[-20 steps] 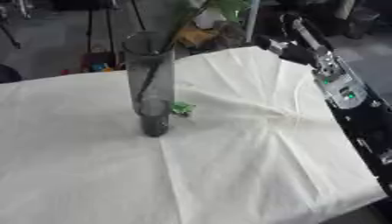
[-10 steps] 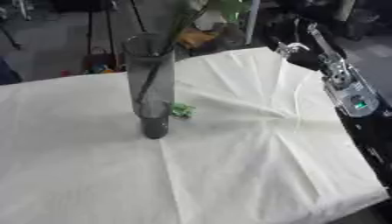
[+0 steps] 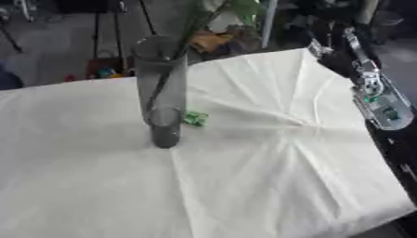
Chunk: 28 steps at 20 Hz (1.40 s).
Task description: Arrange flowers into the vase.
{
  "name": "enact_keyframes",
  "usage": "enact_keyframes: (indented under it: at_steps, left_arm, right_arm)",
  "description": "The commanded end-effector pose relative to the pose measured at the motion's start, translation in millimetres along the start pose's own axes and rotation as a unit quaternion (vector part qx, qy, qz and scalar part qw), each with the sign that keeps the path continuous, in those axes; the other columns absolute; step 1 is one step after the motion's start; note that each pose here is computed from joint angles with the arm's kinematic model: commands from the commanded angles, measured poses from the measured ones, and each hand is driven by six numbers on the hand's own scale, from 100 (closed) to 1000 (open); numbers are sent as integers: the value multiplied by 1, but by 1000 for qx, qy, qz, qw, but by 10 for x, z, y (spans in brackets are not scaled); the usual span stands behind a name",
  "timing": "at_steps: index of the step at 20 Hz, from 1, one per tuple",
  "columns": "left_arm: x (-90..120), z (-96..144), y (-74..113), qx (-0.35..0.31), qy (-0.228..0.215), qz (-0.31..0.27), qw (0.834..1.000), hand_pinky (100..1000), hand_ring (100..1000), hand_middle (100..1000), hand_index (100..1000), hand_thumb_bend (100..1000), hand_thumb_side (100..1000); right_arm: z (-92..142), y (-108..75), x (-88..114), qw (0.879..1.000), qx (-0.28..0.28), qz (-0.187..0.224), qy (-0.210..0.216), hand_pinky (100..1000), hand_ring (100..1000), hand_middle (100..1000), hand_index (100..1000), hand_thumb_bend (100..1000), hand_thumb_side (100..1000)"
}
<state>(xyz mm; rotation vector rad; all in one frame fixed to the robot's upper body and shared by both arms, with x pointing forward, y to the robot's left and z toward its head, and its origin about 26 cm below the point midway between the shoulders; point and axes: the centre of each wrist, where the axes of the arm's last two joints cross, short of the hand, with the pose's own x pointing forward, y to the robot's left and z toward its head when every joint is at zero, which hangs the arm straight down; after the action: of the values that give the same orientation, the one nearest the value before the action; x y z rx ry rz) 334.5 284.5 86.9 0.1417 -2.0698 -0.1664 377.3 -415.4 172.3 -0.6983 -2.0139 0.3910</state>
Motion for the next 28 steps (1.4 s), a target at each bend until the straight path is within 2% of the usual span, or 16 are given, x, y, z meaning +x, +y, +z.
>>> enact_keyframes:
  at_steps: [1,28]
  left_arm:
    - [85,-63,89,2,-16,-14,1000,793,1000,897,898,798,1000]
    - [87,-63,85,3,-16,-14,1000,792,1000,894,897,801,1000]
  right_arm:
    - [-66,-174,95,1000,-18,11,-17,630,509,571,708,472,604]
    - [-48,-142,76,1000,-23,1,-14,634,512,573,712,483,611]
